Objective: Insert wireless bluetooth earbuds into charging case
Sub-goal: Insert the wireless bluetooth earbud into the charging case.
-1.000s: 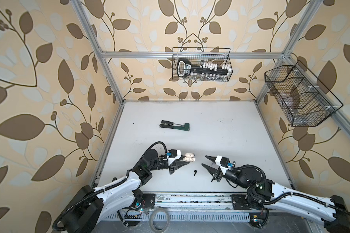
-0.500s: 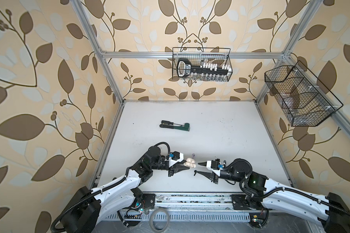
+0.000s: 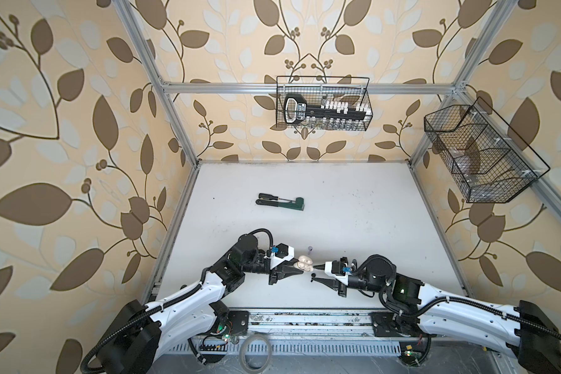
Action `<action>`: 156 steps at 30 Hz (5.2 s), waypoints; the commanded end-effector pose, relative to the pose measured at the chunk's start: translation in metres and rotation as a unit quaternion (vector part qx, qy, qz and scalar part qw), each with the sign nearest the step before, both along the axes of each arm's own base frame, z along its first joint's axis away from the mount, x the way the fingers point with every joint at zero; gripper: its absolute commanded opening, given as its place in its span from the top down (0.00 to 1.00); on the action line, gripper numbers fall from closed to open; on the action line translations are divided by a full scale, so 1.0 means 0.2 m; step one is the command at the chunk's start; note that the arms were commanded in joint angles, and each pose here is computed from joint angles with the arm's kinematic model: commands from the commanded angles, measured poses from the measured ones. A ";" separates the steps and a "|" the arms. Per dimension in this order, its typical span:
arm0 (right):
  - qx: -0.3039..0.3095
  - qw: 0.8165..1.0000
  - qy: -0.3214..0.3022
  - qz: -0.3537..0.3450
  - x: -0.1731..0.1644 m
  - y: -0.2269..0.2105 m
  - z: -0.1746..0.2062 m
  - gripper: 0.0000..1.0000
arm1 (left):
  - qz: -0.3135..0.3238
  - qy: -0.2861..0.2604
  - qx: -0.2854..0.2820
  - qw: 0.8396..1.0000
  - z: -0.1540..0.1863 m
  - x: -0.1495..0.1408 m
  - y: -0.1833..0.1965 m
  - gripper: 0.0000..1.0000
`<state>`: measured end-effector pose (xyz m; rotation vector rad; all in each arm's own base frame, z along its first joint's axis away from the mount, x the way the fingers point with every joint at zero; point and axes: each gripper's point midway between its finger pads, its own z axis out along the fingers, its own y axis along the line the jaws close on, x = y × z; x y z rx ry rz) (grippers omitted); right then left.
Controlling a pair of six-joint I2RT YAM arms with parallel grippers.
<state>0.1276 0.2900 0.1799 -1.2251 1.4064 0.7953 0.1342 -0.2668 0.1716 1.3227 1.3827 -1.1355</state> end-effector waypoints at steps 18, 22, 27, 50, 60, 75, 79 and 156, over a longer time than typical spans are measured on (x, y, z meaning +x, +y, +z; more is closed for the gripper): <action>0.004 0.999 -0.031 -0.016 0.05 0.03 0.08 0.68 | -0.047 -0.042 -0.033 0.997 0.16 -0.05 -0.02 1.00; 0.005 0.999 -0.030 -0.011 0.05 0.05 0.08 0.70 | -0.050 -0.042 -0.034 0.997 0.16 -0.06 -0.02 1.00; 0.009 1.000 -0.027 -0.012 0.06 0.06 0.10 0.72 | -0.051 -0.041 -0.033 0.997 0.16 -0.06 -0.02 1.00; 0.045 0.995 0.051 -0.074 0.19 0.14 0.15 1.00 | 0.041 -0.087 -0.070 0.993 0.20 0.04 0.02 1.00; 0.094 0.979 0.154 -0.096 0.23 0.23 0.19 0.96 | 0.073 -0.110 -0.097 0.986 0.22 0.06 0.06 1.00; 0.124 0.963 0.195 -0.137 0.23 0.29 0.25 0.74 | 0.102 -0.120 -0.117 0.980 0.24 0.08 0.08 1.00; 0.127 0.963 0.193 -0.141 0.21 0.28 0.30 0.67 | 0.102 -0.120 -0.116 0.981 0.24 0.08 0.08 1.00; 0.082 0.982 0.095 -0.140 0.10 0.08 0.31 0.65 | 0.052 -0.112 -0.099 0.987 0.22 0.02 0.06 1.00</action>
